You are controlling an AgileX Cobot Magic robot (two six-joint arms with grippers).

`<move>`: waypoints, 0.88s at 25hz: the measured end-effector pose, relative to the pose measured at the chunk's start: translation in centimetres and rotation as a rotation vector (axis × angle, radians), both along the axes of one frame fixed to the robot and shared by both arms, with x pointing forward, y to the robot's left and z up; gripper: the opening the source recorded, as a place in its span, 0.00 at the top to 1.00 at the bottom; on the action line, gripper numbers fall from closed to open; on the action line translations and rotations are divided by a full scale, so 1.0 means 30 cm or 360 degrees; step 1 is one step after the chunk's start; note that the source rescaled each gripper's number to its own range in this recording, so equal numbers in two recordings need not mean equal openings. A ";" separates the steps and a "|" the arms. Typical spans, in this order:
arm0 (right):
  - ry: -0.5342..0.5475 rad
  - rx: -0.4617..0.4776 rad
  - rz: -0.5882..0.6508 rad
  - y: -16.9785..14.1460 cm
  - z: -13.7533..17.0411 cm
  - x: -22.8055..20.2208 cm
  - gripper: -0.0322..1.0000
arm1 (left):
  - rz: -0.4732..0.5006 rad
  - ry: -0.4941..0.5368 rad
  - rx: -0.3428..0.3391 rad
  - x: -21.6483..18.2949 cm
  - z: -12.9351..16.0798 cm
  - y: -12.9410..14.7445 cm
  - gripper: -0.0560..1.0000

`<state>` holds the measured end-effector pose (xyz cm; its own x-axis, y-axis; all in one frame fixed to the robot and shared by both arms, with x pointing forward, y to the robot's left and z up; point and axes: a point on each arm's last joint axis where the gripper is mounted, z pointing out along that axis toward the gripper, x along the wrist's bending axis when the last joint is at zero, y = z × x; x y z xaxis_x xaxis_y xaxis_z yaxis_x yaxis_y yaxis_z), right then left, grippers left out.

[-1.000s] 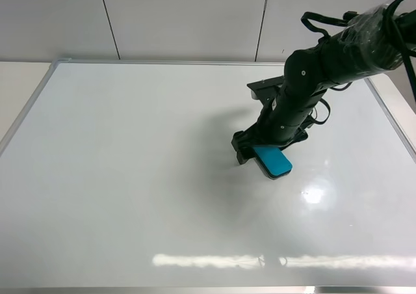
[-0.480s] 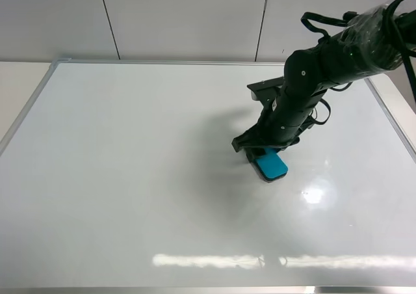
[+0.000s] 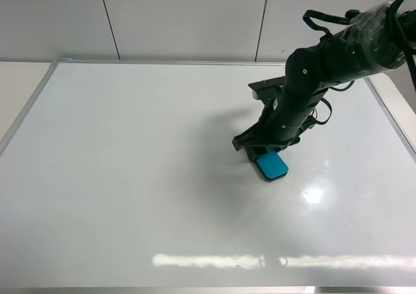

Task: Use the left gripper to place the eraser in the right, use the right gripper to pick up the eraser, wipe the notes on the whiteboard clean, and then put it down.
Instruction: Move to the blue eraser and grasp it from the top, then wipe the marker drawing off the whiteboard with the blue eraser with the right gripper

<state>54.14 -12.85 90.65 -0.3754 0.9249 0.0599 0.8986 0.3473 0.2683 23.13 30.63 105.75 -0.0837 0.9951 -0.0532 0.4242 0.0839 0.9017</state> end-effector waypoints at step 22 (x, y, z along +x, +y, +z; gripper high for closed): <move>-0.0112 0.0022 -0.0368 -0.079 0.079 0.416 0.96 | -0.0001 -0.0001 -0.0001 0.000 0.000 0.000 0.00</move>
<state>66.61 -15.21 93.02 -0.1575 0.9860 0.0541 0.9327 0.1305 0.3363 23.11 30.62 105.75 -0.0831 0.9951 -0.0540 0.4235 0.0843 0.9019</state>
